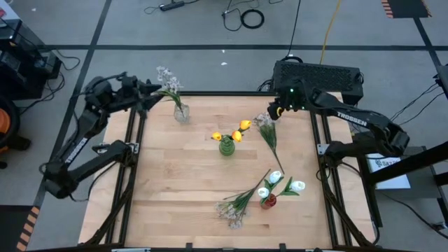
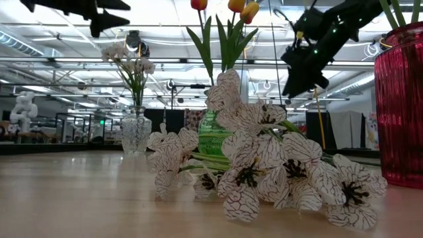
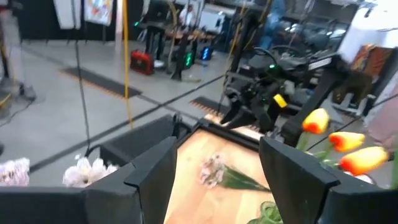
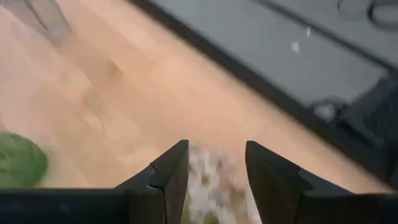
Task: Sort flowers into vase by color
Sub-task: Put the top white flowers into the transparent vase
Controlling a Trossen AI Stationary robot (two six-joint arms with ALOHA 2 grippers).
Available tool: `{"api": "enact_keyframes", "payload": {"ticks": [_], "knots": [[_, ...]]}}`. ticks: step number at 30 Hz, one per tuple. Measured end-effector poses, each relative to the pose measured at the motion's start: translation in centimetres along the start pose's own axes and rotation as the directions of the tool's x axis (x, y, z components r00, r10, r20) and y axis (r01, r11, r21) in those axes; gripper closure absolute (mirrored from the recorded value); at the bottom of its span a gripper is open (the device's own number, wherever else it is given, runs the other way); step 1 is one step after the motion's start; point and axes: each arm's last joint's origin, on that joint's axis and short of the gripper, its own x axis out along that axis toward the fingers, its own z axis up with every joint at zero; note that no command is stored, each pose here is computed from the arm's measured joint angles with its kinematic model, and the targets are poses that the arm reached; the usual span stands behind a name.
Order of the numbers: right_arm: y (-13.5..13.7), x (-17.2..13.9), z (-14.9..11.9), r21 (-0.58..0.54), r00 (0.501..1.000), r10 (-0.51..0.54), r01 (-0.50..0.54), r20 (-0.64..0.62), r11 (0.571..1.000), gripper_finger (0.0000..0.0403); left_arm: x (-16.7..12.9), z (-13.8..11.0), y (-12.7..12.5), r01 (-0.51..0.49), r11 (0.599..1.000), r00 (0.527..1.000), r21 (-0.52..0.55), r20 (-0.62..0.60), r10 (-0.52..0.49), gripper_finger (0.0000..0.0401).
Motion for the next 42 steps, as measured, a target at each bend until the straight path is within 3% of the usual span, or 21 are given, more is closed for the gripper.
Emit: {"api": "enact_keyframes", "payload": {"ticks": [8, 13, 18, 28, 35, 42], "knots": [[-0.4, -0.1, -2.7, 0.048, 0.959, -0.053, 0.069, -0.278, 0.996, 0.0252, 2.7, -1.0, -1.3, -0.036, 0.999, 0.998, 0.026, -0.058, 0.037, 0.0166], [0.5, 0.1, -4.7, 0.065, 0.927, -0.063, 0.093, -0.370, 0.994, 0.0248, 3.6, -1.5, -2.8, 0.022, 0.999, 0.996, 0.044, -0.093, -0.018, 0.0166], [1.9, 1.0, -8.1, 0.069, 0.890, -0.048, 0.088, -0.453, 0.994, 0.0205, 3.8, -1.6, -3.8, 0.048, 0.997, 0.995, 0.052, -0.095, -0.043, 0.0166], [4.3, 2.8, -12.1, 0.158, 0.927, 0.076, -0.019, -0.367, 0.987, 0.0097, 4.6, -2.3, -4.5, 0.091, 0.993, 0.986, 0.069, -0.148, -0.080, 0.0166], [4.9, 3.0, -13.0, 0.151, 0.938, 0.082, -0.032, -0.337, 0.988, 0.0085, 5.4, -2.6, -4.8, 0.121, 0.990, 0.980, 0.066, -0.168, -0.109, 0.0166], [5.6, 4.1, -14.0, 0.111, 0.919, 0.059, -0.017, -0.389, 0.994, 0.0085, 6.0, -3.0, -4.9, 0.133, 0.989, 0.975, 0.061, -0.188, -0.119, 0.0166]]}}
